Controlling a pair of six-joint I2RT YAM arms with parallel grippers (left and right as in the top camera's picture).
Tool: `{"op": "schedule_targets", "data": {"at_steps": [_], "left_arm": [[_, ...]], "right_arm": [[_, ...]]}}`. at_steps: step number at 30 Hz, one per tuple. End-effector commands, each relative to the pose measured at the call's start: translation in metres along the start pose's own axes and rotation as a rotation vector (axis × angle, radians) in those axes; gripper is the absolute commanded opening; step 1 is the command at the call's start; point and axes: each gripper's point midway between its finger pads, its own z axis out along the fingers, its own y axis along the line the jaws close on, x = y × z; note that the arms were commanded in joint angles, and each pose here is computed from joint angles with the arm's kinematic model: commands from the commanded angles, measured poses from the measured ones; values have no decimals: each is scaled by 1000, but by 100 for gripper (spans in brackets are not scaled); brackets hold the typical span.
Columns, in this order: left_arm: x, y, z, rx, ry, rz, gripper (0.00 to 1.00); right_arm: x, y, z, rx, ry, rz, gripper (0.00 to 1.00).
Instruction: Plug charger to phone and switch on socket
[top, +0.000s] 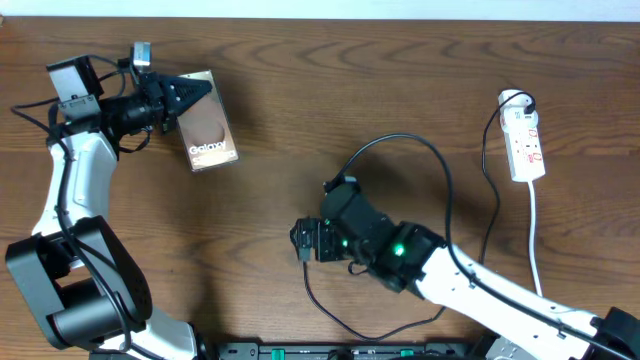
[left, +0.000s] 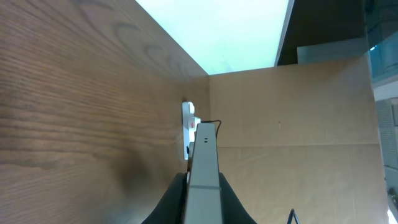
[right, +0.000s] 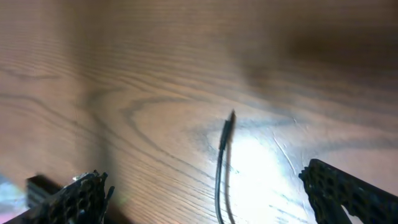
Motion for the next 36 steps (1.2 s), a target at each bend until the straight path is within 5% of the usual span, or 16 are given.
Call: {"op": "schedule_targets", "data": {"at_steps": [1, 8, 21, 36], "left_arm": [[3, -13, -4, 43, 18, 33, 7], [4, -14, -4, 43, 18, 33, 7], [3, -13, -4, 42, 17, 38, 7], [3, -13, -4, 43, 16, 71, 7]], "right_arm": [[15, -7, 23, 83, 14, 37, 99], [34, -5, 60, 183, 187, -9, 99], [37, -24, 78, 404, 271, 31, 99], [44, -38, 82, 466, 292, 91, 80]]}}
